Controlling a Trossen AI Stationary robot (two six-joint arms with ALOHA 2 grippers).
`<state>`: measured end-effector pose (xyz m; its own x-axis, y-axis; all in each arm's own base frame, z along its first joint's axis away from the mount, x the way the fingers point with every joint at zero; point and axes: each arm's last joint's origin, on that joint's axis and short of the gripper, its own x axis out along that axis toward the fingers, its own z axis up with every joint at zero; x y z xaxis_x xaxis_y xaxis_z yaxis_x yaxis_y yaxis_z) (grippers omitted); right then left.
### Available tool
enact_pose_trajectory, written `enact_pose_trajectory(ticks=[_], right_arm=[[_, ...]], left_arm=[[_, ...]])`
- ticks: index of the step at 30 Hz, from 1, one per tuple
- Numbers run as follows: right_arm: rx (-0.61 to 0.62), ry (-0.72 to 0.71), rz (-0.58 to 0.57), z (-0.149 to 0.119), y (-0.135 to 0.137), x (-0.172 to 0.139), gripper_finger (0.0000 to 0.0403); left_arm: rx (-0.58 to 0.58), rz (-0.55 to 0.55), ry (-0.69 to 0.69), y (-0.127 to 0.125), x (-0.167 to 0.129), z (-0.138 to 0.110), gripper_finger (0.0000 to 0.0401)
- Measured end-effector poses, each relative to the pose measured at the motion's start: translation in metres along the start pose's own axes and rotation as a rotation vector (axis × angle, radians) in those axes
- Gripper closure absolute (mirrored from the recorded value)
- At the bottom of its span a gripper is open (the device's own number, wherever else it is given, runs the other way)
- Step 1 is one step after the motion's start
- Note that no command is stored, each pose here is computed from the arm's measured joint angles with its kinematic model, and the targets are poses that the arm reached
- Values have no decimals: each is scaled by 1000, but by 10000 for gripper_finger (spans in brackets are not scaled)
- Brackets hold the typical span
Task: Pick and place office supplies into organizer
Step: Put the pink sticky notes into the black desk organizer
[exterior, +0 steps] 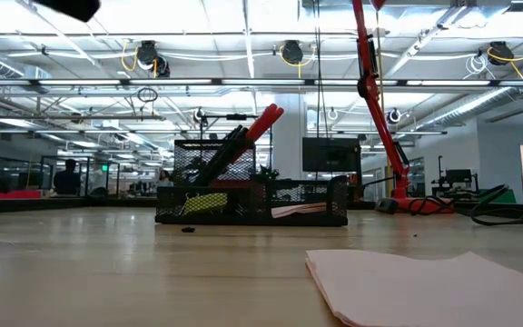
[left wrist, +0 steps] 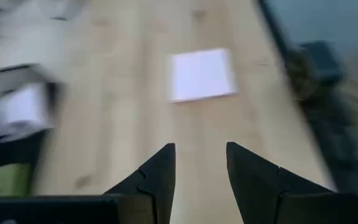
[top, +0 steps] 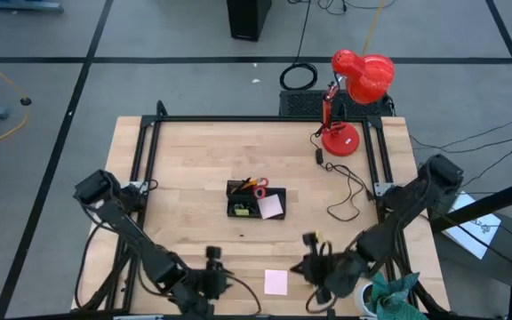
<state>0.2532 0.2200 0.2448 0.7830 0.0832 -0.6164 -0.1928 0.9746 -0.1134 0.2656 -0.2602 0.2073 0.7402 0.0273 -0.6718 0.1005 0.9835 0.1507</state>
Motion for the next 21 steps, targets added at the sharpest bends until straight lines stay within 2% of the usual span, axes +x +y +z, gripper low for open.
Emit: enact_pose_trajectory(ticks=[3,5,7,10,12,21], right_arm=[[2,40,23,-12,15,19,403],[17,101,56,-22,21,33,403],[40,168,76,-34,24,49,403],[70,267,120,-49,26,70,403],[92,308,154,-56,27,80,403],[93,308,289,-65,36,103,403]], left_arm=[[24,-103,-18,-5,17,3,252],[41,-134,-60,-5,27,8,252],[34,-136,-111,-3,36,14,252],[-38,-129,-194,6,49,26,252],[-63,-123,-203,14,57,29,252],[-22,-97,-197,25,64,31,252]])
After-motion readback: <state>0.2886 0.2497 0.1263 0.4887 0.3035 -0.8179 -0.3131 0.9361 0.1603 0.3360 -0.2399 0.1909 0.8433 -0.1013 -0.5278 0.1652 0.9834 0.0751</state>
